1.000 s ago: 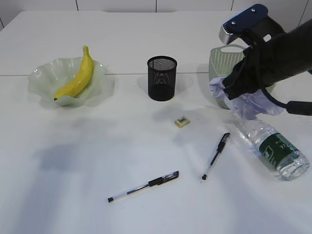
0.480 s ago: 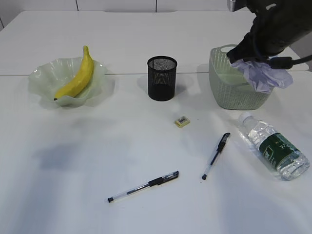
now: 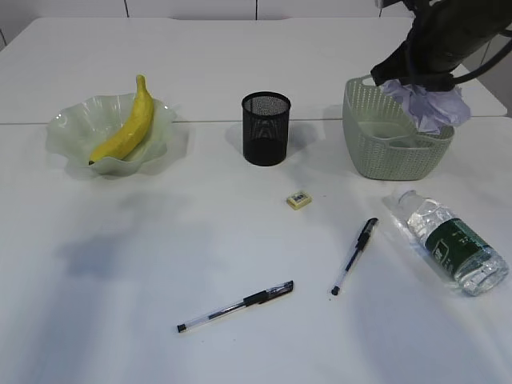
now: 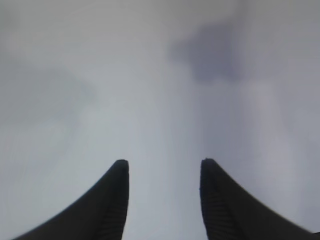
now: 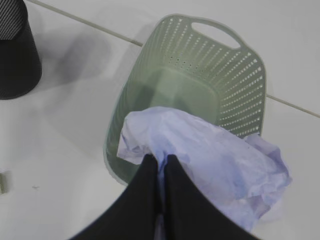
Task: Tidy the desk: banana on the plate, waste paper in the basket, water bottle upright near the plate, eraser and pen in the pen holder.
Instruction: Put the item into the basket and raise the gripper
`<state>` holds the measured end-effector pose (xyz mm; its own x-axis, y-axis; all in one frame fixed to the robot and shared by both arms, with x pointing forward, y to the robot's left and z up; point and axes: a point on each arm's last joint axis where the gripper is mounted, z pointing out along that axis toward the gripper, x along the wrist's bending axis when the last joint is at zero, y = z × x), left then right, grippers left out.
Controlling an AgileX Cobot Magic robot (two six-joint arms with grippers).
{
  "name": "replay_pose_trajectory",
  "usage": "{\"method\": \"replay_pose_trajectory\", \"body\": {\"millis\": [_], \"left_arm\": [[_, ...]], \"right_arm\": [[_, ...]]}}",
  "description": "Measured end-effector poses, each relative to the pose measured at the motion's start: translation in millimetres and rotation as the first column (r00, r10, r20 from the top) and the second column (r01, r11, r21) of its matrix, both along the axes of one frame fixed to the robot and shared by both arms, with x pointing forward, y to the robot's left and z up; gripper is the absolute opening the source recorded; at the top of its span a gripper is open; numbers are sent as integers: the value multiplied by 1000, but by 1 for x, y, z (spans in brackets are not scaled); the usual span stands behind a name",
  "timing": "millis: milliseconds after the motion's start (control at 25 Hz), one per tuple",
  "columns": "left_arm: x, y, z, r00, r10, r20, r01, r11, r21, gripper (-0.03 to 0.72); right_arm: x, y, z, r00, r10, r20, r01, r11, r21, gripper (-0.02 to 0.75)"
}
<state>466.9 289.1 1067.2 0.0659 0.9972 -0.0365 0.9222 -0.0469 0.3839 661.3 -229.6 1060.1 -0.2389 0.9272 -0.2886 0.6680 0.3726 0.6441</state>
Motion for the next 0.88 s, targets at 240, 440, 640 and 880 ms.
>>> {"method": "replay_pose_trajectory", "body": {"millis": [240,440,640,880], "left_arm": [[0,0,0,1000,0,5,0,1000,0,328],[1,0,0,1000,0,7,0,1000,4,328],[1,0,0,1000,-1,7,1,1000,6,328],[1,1,0,1000,-2,7,2,1000,10,328]], "right_arm": [[16,0,-1,1000,2,28,-2,1000,-13,-3],[32,2,-12,1000,9,29,-8,999,-42,-3],[49,5,-22,999,14,35,-12,998,-58,-3],[63,7,-35,1000,14,26,-12,998,-63,-3]]}}
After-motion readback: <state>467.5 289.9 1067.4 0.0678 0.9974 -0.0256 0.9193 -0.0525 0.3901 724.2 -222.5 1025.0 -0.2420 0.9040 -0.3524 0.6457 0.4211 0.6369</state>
